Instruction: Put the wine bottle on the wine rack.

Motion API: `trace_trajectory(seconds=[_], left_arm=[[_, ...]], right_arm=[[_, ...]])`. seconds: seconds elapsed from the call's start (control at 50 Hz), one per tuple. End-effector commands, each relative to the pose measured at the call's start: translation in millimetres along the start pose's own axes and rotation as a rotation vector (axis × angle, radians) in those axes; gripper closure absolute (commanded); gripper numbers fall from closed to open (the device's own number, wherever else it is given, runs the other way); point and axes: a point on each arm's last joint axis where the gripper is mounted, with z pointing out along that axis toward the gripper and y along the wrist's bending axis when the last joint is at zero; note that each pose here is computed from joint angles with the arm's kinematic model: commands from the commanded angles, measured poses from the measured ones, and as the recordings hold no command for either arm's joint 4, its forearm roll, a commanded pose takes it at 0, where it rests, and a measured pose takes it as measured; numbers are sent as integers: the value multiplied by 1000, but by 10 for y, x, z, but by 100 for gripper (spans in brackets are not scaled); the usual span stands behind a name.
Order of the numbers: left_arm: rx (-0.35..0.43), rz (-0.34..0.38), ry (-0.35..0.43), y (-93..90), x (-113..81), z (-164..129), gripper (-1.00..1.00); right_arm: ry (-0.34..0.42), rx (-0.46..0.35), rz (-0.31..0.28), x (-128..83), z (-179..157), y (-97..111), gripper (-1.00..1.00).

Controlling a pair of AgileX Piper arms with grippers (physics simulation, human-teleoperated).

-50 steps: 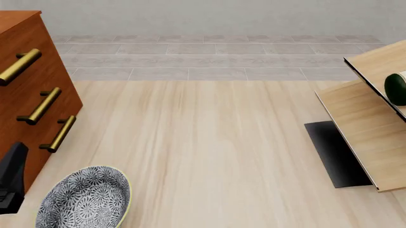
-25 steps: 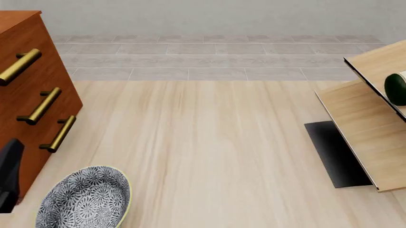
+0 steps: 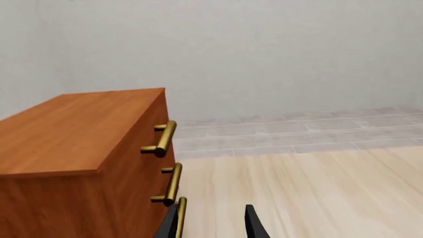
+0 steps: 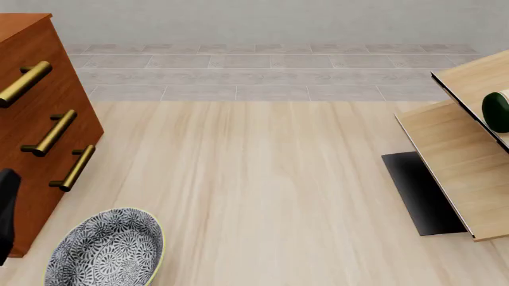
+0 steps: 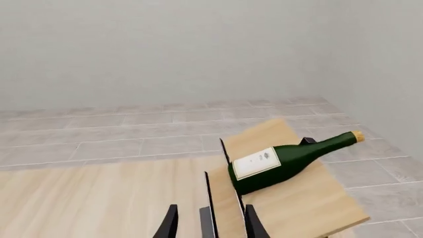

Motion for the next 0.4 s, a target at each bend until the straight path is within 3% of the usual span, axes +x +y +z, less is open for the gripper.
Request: trace_trajectory(seconds=[0.02, 0.1, 0.14, 0.18, 0.4], left_arm=[[-7, 7, -4, 7, -59, -13, -100], [-7, 10, -4, 9, -95, -21, -100], [-10, 12, -6, 11, -108, -24, -100], [-11, 13, -6, 12, -107, -24, -100], [-16, 14, 1, 15, -117, -28, -100]], right_arm=[[-34, -65, -31, 160, -186, 11, -100], [-19, -54, -23, 262, -178, 10, -100], [-28, -52, -63, 320, -194, 9, -100], [-22, -60, -53, 353, -219, 9, -100], [-32, -86, -47, 348, -257, 9, -100]])
